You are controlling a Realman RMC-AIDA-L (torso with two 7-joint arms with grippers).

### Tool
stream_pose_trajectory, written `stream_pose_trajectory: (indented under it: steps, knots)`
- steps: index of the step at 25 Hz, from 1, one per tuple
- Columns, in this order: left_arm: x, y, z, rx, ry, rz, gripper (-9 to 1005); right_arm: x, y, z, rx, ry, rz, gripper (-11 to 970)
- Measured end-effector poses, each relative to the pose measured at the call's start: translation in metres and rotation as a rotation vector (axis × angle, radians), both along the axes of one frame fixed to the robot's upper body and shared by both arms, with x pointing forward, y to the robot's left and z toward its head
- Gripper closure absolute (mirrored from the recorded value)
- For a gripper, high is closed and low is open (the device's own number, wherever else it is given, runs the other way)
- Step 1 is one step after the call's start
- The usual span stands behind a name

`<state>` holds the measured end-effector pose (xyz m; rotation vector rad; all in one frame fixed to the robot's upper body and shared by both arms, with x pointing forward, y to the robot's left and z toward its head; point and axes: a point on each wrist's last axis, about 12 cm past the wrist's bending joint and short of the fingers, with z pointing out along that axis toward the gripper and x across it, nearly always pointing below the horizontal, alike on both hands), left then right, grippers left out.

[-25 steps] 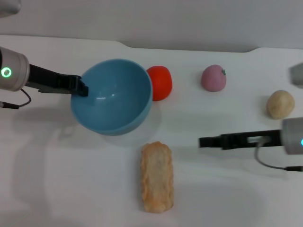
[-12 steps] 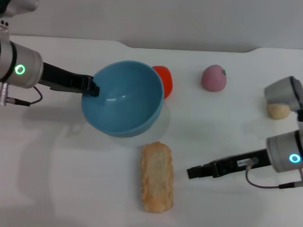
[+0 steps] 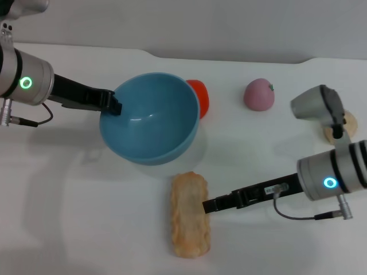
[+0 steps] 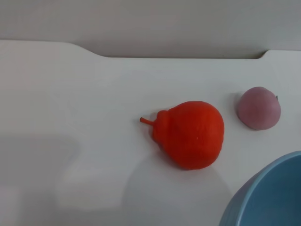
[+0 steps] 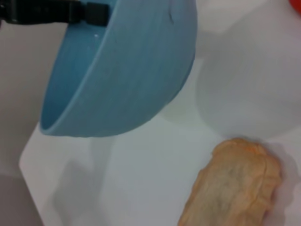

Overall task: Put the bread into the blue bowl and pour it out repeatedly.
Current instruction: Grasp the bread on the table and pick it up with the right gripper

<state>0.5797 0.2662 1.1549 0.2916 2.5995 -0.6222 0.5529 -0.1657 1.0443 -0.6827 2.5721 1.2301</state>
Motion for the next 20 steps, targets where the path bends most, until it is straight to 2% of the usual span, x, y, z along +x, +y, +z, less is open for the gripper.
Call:
stream_pose_trajectory:
  steps: [3, 9, 15, 20]
  knots:
    - [0.002, -0.001, 0.002, 0.0, -0.007, -0.001, 971, 0.002, 0.009, -0.003, -0.004, -0.004, -0.025, 430]
    - [0.004, -0.002, 0.004, 0.001, -0.017, -0.002, 972, 0.004, 0.022, -0.005, -0.005, -0.015, -0.043, 432]
    - [0.005, -0.002, 0.005, 0.001, -0.021, -0.004, 972, 0.007, 0.033, -0.009, -0.112, 0.016, -0.056, 435]
    - [0.005, -0.002, 0.005, 0.001, -0.024, -0.002, 972, 0.012, 0.033, -0.011, -0.129, -0.014, -0.106, 437]
